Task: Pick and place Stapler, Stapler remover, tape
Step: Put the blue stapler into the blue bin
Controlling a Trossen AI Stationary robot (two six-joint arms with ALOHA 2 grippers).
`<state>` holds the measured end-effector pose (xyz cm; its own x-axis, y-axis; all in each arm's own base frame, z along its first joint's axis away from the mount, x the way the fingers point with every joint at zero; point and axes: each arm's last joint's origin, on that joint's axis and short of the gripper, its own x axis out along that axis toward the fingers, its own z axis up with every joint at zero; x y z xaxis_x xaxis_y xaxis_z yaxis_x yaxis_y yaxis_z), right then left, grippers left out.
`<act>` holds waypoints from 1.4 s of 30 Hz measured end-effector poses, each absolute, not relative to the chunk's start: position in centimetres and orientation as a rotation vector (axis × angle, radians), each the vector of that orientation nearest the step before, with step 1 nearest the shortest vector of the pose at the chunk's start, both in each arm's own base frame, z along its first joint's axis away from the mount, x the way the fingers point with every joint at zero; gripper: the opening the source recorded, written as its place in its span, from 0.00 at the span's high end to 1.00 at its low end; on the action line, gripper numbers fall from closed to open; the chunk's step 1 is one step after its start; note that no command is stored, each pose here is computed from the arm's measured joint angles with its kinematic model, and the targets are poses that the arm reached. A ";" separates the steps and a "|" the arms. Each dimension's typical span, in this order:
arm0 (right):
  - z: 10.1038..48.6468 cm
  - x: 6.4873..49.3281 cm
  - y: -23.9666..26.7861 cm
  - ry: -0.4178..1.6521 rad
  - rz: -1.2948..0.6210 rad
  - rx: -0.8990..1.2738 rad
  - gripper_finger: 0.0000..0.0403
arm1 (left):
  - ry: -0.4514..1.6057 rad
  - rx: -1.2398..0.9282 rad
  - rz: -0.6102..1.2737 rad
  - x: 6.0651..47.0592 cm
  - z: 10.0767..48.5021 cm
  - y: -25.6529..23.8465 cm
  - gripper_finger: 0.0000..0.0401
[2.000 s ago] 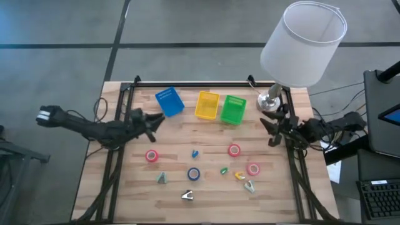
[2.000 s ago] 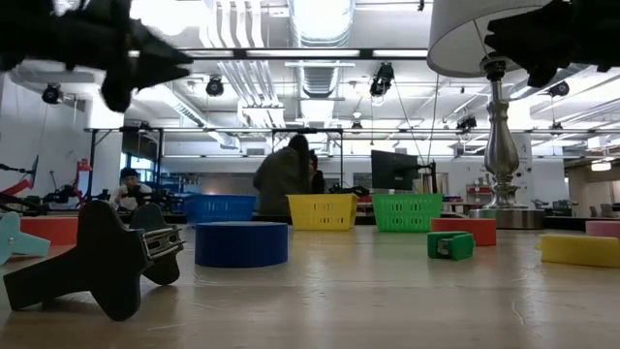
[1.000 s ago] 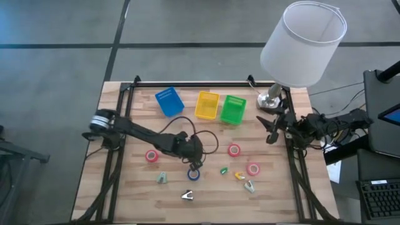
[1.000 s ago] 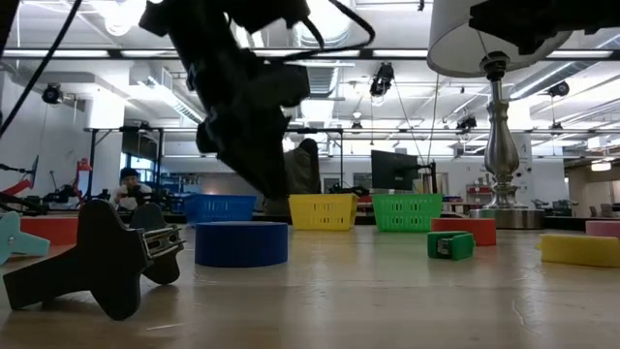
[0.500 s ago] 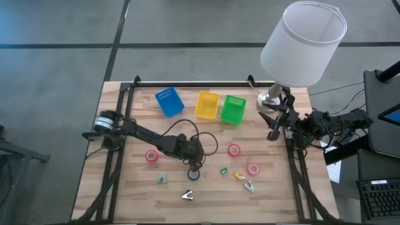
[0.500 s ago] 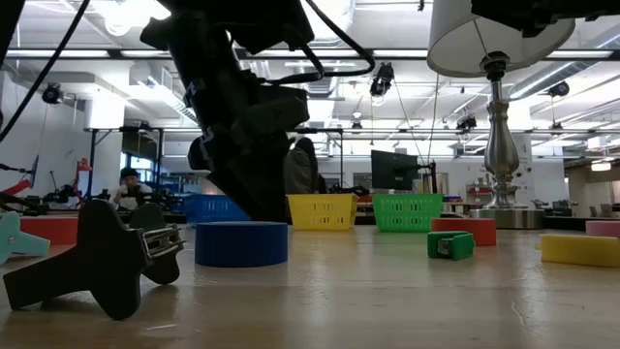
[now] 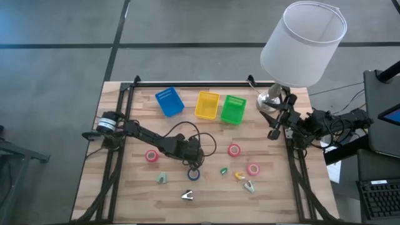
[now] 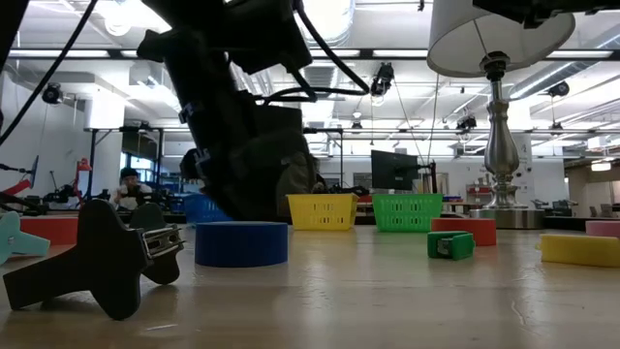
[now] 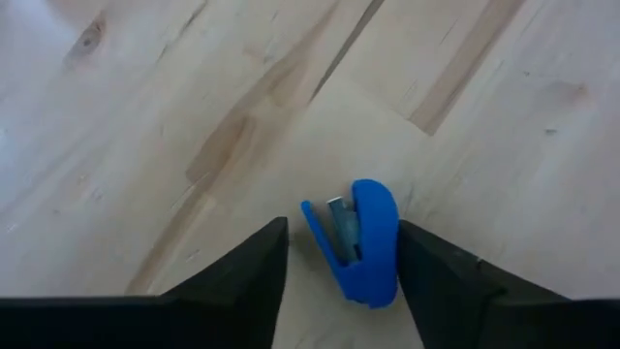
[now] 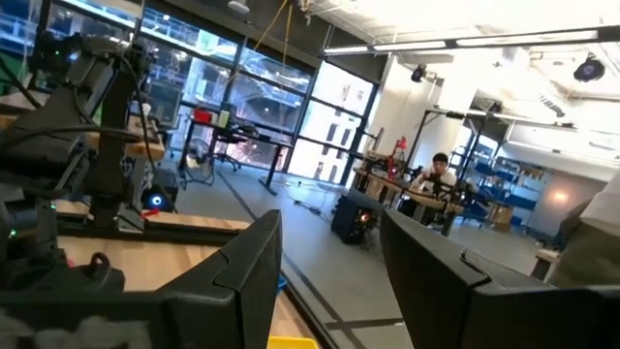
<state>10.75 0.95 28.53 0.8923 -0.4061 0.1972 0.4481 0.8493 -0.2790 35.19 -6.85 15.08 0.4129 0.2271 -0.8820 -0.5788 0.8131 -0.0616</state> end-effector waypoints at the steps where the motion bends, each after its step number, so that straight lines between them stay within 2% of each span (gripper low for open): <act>1: 28.5 10.7 0.9 -0.133 -0.452 -0.327 0.57 | 1.028 -0.386 0.522 35.2 15.1 -6.8 0.57; 8: 28.5 10.8 1.0 -0.148 -0.445 -0.252 0.58 | 1.027 -0.374 0.512 35.3 15.0 -6.8 0.80; 11: 28.3 10.9 1.0 -0.137 -0.439 -0.225 0.58 | 1.032 -0.355 0.502 35.3 15.0 -6.8 0.86; 16: 27.7 11.5 1.2 -0.073 -0.416 -0.221 0.58 | 1.018 -0.287 0.510 35.2 15.5 -6.6 0.86; 22: 28.1 12.9 1.5 0.035 -0.394 -0.140 0.58 | 1.046 -0.223 0.590 34.1 18.1 -4.4 0.81; 27: 27.7 14.7 2.0 0.121 -0.387 -0.139 0.58 | 1.076 -0.113 0.745 32.4 21.1 -0.8 0.84; 34: 27.5 17.3 2.7 0.213 -0.383 -0.172 0.58 | 1.132 -0.072 0.881 29.4 24.2 6.4 0.83; 37: 27.4 18.3 2.9 0.246 -0.382 -0.191 0.58 | 1.186 -0.069 0.870 28.4 24.3 9.9 0.83; 42: 27.1 19.7 3.3 0.291 -0.379 -0.213 0.58 | 1.205 -0.219 0.735 27.4 22.4 14.7 0.83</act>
<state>19.73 3.32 27.13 0.8885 -0.3924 -0.2380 0.3320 0.9076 -0.2571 27.36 14.72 22.38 0.1620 0.3979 -0.9030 -0.6201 0.7529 0.2206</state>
